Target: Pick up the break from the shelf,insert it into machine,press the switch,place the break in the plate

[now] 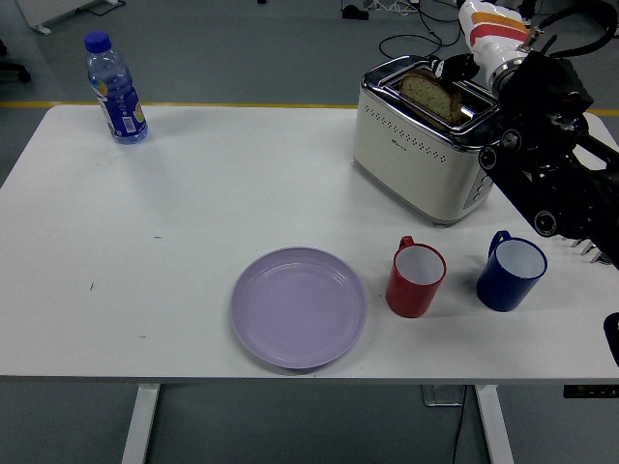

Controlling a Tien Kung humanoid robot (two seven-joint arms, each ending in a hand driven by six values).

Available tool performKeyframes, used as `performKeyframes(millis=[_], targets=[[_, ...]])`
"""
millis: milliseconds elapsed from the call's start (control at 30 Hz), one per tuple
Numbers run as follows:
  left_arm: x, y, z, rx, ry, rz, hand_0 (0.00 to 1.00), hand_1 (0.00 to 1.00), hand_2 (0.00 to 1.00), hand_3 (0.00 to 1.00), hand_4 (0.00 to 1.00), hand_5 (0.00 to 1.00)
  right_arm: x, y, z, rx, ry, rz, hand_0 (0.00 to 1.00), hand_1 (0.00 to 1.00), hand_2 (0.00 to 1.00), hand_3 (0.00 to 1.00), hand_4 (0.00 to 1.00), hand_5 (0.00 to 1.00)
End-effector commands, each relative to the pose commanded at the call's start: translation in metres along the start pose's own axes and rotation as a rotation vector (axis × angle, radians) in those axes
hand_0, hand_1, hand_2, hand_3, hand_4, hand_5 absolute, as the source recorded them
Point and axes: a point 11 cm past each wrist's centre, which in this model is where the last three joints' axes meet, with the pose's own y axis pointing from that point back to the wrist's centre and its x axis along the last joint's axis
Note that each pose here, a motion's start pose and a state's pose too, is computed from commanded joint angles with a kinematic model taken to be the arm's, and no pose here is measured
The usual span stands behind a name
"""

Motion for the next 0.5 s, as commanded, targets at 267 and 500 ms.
performKeyframes(millis=[267,500], targets=[[-0.001,0.000,0.000,-0.002,0.004,-0.002,0.636,0.523,0.495,0.512,0.298,0.871,0.022,0.024,0.041,-0.045,-0.158,0.164,0.675,0.640,0.740,0.873,0.608,0.121],[-0.003,0.000,-0.002,0.003,0.003,-0.006,0.637,0.524,0.494,0.512,0.298,0.873,0.017,0.054,0.083,-0.087,-0.256,0.191,0.352,0.366,0.463,0.819,0.497,0.138]])
